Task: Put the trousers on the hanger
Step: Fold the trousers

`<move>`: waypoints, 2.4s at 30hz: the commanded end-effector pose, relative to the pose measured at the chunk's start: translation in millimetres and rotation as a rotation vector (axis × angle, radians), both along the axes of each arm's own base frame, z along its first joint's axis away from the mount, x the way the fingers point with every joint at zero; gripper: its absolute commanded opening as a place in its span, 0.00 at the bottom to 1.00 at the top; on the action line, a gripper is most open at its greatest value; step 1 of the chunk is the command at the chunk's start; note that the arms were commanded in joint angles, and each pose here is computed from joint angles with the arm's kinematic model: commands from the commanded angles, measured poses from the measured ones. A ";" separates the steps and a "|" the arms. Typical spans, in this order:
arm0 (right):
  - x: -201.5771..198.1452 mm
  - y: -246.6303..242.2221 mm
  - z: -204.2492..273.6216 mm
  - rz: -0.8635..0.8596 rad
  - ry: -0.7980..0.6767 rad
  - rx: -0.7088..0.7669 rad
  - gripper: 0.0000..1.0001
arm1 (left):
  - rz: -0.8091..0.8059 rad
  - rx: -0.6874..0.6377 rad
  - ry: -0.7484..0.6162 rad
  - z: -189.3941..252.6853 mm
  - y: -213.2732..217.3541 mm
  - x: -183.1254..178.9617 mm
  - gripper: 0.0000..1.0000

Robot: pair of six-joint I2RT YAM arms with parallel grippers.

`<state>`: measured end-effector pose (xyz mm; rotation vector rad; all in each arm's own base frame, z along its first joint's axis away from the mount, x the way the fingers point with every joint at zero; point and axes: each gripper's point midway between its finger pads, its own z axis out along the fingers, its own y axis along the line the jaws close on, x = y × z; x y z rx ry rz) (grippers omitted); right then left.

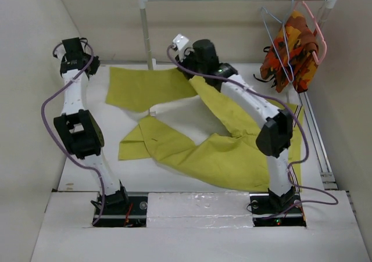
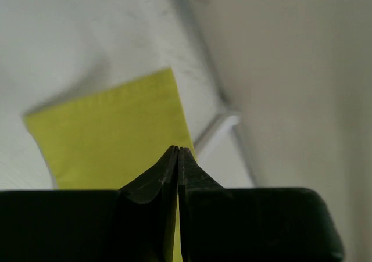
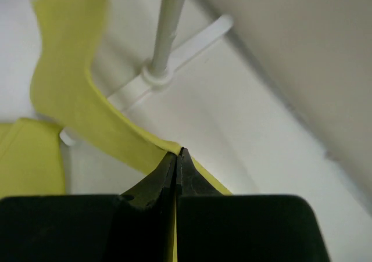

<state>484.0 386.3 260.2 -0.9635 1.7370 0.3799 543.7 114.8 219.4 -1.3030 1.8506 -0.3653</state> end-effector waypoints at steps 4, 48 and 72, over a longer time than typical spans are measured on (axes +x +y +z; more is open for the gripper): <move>-50.3 7.6 61.4 0.223 -0.137 0.062 0.00 | 0.117 0.064 -0.268 81.7 10.1 -49.4 0.00; -140.4 -28.7 -94.1 0.096 0.212 -0.181 0.00 | -0.346 0.024 -0.037 -28.9 -129.3 39.2 0.00; -181.1 21.2 -105.8 0.312 0.312 -0.119 0.60 | 0.203 -0.107 0.036 -92.8 38.1 -156.8 0.43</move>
